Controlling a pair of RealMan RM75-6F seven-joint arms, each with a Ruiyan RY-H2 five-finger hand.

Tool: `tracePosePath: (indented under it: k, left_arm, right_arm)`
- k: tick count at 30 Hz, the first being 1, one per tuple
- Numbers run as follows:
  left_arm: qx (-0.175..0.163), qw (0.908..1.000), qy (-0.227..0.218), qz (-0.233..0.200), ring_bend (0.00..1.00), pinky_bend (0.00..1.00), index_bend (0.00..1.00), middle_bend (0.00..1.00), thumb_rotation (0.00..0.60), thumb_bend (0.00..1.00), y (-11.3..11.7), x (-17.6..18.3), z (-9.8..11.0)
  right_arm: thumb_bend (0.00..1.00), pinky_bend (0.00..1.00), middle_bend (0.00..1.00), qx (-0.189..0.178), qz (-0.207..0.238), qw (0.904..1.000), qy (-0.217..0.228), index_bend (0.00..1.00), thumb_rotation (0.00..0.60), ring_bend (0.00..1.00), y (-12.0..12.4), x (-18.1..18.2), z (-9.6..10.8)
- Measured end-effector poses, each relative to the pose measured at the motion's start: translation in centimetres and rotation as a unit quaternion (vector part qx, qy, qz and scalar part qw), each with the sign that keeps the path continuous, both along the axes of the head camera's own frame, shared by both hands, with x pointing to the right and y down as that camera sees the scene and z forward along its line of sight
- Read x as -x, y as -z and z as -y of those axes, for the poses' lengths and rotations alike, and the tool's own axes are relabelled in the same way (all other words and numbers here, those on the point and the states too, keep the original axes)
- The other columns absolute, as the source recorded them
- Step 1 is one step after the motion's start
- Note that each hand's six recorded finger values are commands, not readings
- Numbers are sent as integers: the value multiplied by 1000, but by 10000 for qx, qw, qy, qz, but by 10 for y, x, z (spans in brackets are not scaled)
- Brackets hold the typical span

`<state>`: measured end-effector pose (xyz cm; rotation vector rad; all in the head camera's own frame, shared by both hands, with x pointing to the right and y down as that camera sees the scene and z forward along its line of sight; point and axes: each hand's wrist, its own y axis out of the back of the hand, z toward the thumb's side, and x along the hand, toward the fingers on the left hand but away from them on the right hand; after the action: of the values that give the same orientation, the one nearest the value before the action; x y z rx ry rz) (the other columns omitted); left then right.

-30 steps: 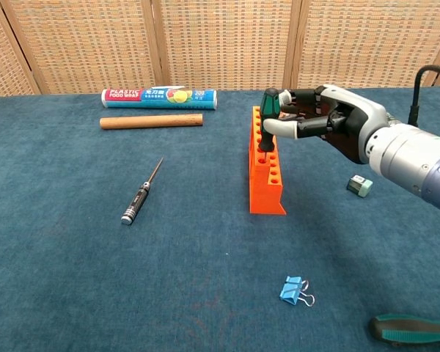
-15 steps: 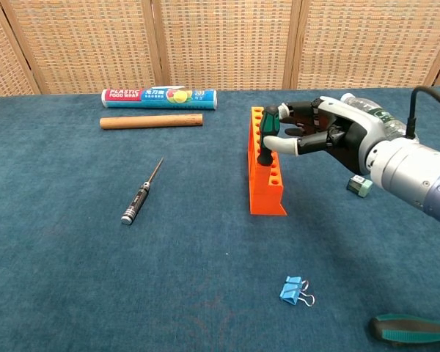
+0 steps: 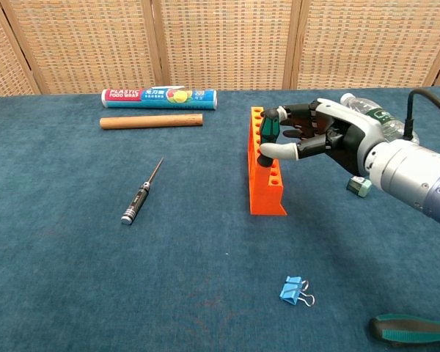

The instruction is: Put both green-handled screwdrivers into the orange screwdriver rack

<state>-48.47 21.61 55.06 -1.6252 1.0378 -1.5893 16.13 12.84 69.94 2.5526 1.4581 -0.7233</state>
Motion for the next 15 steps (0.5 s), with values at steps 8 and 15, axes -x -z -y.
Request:
tracePosePath:
  k: [8,15]
  left_arm:
    - [-12,10000,-5,-20,0,0,0,0,600,0,1,0,0]
    - [-43,10000,-3,-51,0,0,0,0,600,0,4,0,0]
  right_arm:
    - [191,0,81,-84,58,9999,9,389,600,0,8,3,4]
    - [160,0,34,-469,63,9989,-38,261,600,0,33,-3,14]
